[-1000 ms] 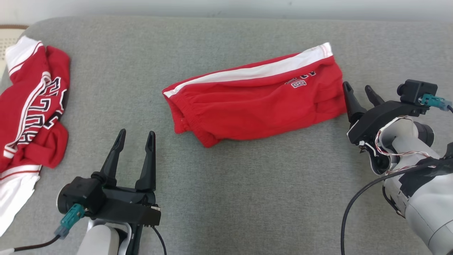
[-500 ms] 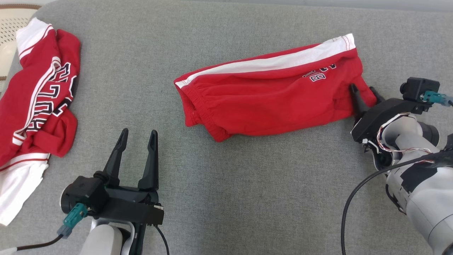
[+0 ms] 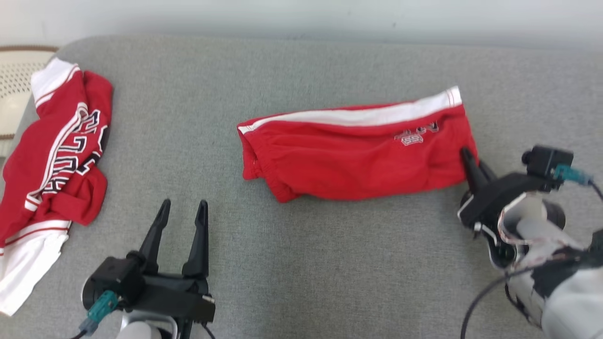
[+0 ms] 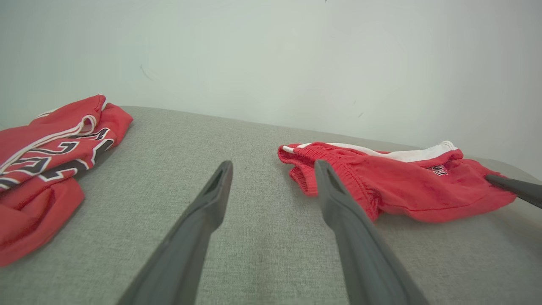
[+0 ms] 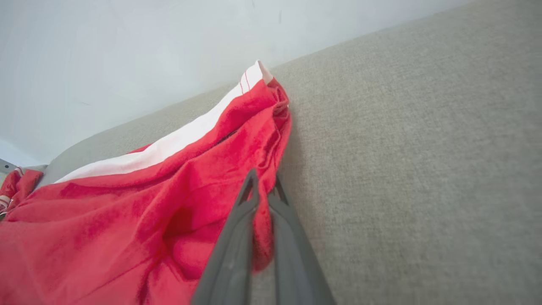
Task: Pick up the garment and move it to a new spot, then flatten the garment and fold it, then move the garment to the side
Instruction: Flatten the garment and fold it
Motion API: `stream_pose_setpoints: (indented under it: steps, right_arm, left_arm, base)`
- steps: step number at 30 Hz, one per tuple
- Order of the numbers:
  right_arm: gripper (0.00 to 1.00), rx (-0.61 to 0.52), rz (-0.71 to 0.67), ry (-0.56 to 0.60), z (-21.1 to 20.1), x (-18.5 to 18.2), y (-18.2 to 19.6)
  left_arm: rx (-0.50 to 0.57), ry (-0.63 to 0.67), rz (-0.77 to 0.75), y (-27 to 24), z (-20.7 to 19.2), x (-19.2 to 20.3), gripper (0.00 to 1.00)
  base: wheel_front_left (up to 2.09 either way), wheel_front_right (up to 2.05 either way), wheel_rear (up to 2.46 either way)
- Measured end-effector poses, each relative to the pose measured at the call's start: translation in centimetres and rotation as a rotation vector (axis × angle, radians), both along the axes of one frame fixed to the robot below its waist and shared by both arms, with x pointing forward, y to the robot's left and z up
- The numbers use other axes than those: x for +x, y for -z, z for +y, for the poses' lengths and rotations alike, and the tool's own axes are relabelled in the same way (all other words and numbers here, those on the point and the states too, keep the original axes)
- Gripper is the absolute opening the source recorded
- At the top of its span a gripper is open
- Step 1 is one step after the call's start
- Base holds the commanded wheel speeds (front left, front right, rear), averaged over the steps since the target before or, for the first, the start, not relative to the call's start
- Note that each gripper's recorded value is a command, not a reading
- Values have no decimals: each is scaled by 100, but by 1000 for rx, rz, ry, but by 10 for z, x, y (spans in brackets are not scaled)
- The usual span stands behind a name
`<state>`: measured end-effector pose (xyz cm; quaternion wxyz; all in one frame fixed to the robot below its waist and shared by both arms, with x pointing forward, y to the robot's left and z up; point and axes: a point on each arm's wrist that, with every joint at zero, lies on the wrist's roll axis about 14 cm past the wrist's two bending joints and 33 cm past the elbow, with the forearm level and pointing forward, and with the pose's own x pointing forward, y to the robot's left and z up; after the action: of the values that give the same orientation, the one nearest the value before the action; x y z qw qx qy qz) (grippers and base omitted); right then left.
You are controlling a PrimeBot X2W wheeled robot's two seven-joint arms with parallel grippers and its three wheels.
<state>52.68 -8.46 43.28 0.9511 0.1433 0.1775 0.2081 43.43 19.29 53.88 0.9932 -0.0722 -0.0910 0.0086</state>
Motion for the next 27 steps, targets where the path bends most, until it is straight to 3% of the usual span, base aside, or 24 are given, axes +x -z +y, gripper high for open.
stream_pose_setpoints:
  steps: [9,25,26,27]
  right_arm:
    - [0,59,30,-11,-13,-63,3]
    - [0,72,83,83,-50,-126,22]
    - [30,66,79,89,-53,-126,22]
    - [75,64,73,94,-54,-125,21]
  left_arm:
    - [-20,3,-3,-3,-3,-23,100]
    - [-39,32,-47,-17,-15,-37,100]
    - [-39,33,-47,-16,-16,-37,100]
    - [-39,34,-45,-16,-16,-38,100]
  base:
    - [0,0,0]
    - [0,0,0]
    - [0,0,0]
    - [0,0,0]
